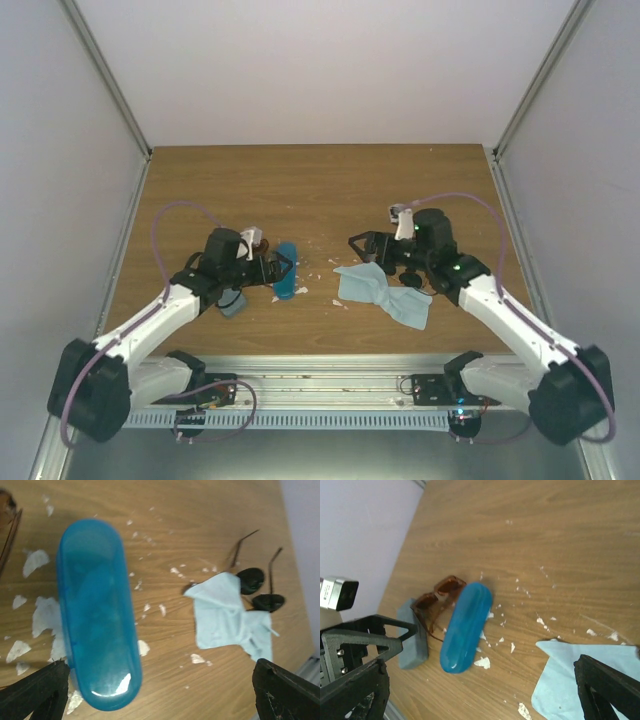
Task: Organize the sunglasses
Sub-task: Adjust the sunglasses case at the center of the board.
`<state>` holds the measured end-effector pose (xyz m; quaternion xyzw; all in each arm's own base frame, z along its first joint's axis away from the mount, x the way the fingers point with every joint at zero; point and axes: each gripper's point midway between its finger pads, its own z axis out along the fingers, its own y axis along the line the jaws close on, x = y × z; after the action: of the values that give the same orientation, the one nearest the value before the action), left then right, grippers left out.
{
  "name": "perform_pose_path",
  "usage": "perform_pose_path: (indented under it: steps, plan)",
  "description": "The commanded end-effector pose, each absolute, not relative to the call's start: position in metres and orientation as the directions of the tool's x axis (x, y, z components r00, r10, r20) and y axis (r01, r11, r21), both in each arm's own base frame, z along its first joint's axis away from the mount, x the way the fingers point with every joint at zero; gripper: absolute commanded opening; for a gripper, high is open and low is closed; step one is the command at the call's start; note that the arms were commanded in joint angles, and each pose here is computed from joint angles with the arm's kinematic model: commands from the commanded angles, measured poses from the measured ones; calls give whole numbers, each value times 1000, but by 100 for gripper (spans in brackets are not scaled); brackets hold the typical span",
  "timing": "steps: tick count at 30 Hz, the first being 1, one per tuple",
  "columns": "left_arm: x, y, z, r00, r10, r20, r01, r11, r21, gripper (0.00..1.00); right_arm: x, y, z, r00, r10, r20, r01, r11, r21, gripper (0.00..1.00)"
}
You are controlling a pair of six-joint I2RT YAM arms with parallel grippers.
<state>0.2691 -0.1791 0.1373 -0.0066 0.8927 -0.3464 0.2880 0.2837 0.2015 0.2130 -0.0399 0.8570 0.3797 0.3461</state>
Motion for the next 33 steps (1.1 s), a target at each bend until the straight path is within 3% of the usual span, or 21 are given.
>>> perform_pose_path:
  steps: [1, 5, 14, 22, 25, 29, 33]
  plan:
    - [276, -174, 110, -852, -239, -466, 88, 811, -578, 97, 290, 224, 190, -754, 160, -637, -335, 739, 584, 100]
    - [277, -182, 89, -889, -231, -396, 44, 817, -575, 86, 285, 239, 161, -790, 124, -600, -326, 744, 584, 100]
    - [297, -194, 62, -914, -201, -353, 24, 840, -541, 86, 282, 245, 129, -824, 86, -560, -307, 763, 568, 100]
    - [290, -236, 73, -942, -85, -324, 169, 713, -681, 84, 286, 254, 101, -829, -32, -558, -339, 822, 457, 99]
    - [292, -231, 72, -937, -100, -335, 158, 732, -662, 83, 285, 262, 84, -827, -110, -552, -365, 851, 377, 93]
    - [297, -207, 69, -916, -189, -352, 60, 806, -589, 73, 276, 289, 67, -800, -266, -538, -472, 833, 290, 85]
    - [300, -177, 81, -853, -299, -427, -31, 847, -531, 69, 270, 313, 55, -750, -401, -526, -549, 821, 158, 87]
